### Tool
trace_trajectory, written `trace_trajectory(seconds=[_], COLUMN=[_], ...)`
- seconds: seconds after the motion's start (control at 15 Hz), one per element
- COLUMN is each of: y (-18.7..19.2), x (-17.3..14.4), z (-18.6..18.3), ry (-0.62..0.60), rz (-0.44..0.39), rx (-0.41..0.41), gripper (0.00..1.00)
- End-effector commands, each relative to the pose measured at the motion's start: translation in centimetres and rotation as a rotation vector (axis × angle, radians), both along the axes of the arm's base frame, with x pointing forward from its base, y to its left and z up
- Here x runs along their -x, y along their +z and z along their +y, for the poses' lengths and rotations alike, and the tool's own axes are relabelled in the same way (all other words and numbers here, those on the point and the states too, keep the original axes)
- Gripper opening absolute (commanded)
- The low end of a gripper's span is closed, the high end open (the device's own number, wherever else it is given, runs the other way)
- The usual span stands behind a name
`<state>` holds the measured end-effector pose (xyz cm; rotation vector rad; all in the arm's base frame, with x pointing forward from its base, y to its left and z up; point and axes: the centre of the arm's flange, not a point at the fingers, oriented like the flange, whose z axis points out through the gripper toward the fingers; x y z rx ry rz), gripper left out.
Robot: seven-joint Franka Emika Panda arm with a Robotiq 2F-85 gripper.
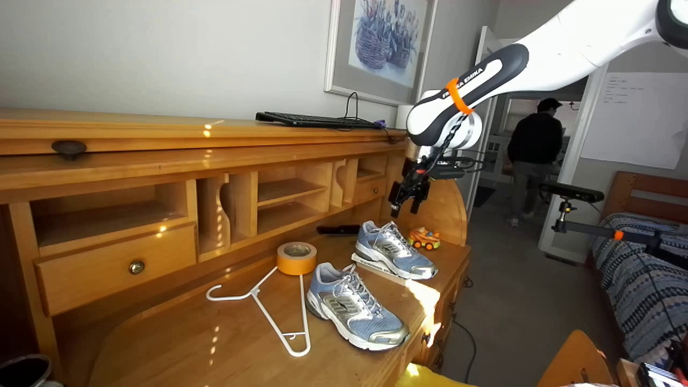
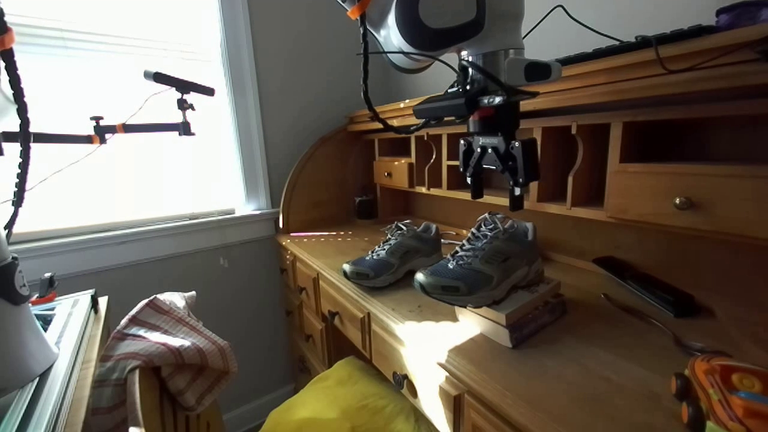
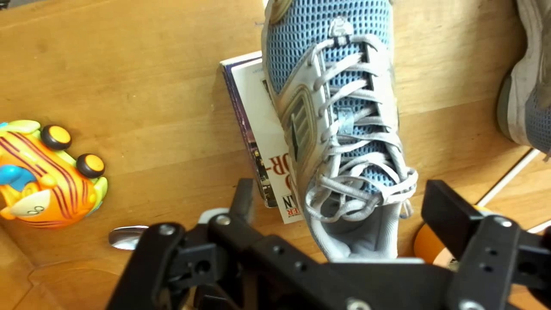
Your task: Move the sneakers and the books slightly to the left then place the sneaker on the right on the books
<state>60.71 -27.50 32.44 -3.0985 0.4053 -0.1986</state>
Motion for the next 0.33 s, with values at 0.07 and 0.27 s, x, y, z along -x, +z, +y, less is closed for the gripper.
trace_trajectory(seconds=[0.07,0.27], y=[0.2,0.4], x=[1.0,1.8], z=[0.2,0.4], ry=[-0.003,-0.007], rz=[-0.01,-0.017], rx=[0.008,0.01], gripper=[1.0,1.0])
